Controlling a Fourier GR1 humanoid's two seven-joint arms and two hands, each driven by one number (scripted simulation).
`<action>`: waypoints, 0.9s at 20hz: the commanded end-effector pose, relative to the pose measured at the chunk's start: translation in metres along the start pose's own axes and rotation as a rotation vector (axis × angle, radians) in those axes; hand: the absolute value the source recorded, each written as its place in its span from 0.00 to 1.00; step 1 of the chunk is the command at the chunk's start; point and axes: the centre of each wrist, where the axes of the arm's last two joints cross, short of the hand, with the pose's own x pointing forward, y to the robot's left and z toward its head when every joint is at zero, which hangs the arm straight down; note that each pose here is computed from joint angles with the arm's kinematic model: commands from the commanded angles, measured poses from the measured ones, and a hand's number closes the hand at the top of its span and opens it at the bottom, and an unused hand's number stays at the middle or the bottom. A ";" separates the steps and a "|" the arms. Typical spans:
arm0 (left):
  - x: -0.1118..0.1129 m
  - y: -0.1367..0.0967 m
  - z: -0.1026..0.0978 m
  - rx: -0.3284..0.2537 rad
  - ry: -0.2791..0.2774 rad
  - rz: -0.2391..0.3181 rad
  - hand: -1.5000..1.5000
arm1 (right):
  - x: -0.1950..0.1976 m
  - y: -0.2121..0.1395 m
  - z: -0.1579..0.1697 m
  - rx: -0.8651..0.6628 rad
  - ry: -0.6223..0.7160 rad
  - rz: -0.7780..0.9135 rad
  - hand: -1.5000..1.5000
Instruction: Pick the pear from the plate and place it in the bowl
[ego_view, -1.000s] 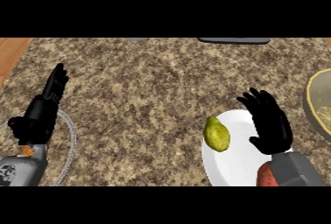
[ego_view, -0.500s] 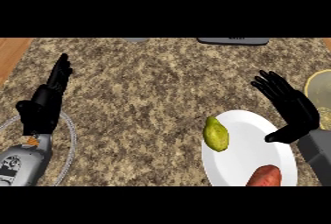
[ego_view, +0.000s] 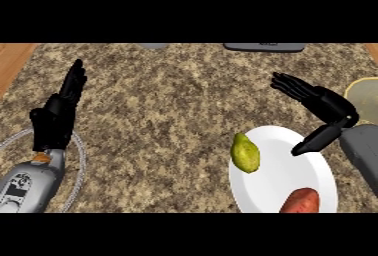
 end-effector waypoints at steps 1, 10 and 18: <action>-0.002 -0.006 0.007 0.002 0.007 -0.008 0.50 | -0.010 0.011 -0.014 0.206 -0.110 -0.065 0.00; -0.011 0.003 0.001 0.027 0.016 -0.015 0.50 | -0.014 0.030 -0.032 0.401 -0.007 0.073 0.00; 0.013 0.023 0.006 0.018 0.016 -0.019 0.50 | -0.034 0.046 -0.061 0.410 0.073 0.141 0.00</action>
